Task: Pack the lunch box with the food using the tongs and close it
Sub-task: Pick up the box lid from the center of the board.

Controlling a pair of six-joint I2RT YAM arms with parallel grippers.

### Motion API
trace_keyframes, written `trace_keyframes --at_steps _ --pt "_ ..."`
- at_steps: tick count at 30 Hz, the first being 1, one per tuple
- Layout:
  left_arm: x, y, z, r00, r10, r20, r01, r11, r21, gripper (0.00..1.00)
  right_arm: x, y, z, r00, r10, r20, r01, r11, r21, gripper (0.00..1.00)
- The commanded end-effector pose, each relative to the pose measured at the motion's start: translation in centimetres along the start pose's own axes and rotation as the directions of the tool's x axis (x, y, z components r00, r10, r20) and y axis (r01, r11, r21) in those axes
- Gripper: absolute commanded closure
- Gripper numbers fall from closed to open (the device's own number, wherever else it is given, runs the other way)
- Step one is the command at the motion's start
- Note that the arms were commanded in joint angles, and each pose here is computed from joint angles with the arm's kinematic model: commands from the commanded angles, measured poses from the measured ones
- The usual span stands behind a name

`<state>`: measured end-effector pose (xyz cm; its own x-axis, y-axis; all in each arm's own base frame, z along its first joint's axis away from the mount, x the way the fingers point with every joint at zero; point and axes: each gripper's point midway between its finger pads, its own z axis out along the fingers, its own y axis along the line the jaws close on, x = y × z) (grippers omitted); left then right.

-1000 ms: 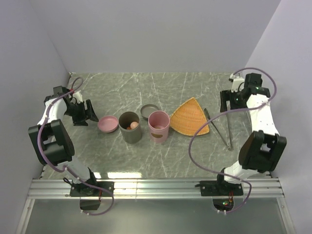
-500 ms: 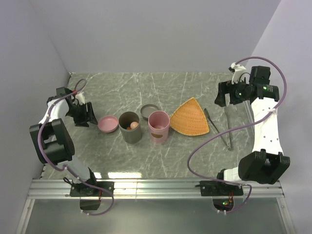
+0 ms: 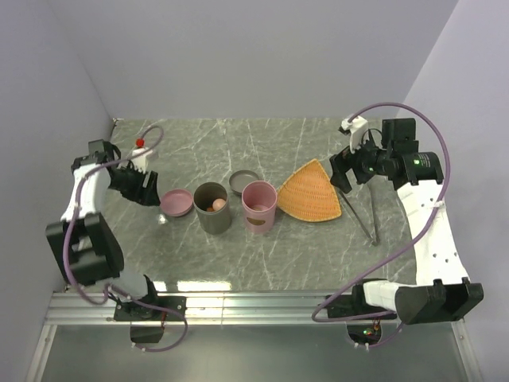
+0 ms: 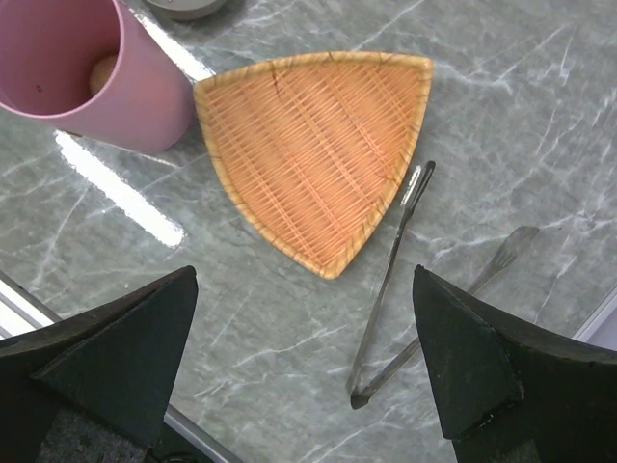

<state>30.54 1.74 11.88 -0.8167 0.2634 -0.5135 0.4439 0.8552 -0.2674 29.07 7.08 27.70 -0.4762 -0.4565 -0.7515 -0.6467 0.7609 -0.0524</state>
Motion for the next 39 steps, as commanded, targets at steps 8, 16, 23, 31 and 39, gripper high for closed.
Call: trace_keyframes --at_steps 8,16,23,31,39 --pt "2.5 -1.4 0.1 0.479 0.878 0.004 -0.875 0.476 0.087 0.31 -1.4 -1.1 0.6 1.000 0.019 0.002 -0.019 0.999 0.029 0.01" --pt "0.9 -1.4 3.0 0.383 0.922 0.055 -0.910 0.367 0.192 0.40 -1.1 -1.4 0.8 0.999 0.034 -0.016 -0.033 0.999 0.042 0.01" --pt "2.1 -1.4 5.0 0.342 0.939 0.031 -0.907 0.321 0.274 0.51 -1.3 -1.7 0.6 0.999 0.036 -0.015 -0.035 0.998 0.059 0.01" --pt "3.3 -1.1 6.4 0.329 0.944 0.006 -0.901 0.312 0.303 0.55 -1.2 -1.9 0.8 0.999 0.040 -0.029 -0.039 0.998 0.056 0.01" --pt "5.2 -0.8 7.4 0.307 0.951 -0.039 -0.893 0.301 0.335 0.63 -1.4 -1.7 0.8 0.998 0.049 -0.028 -0.048 0.998 0.043 0.01"
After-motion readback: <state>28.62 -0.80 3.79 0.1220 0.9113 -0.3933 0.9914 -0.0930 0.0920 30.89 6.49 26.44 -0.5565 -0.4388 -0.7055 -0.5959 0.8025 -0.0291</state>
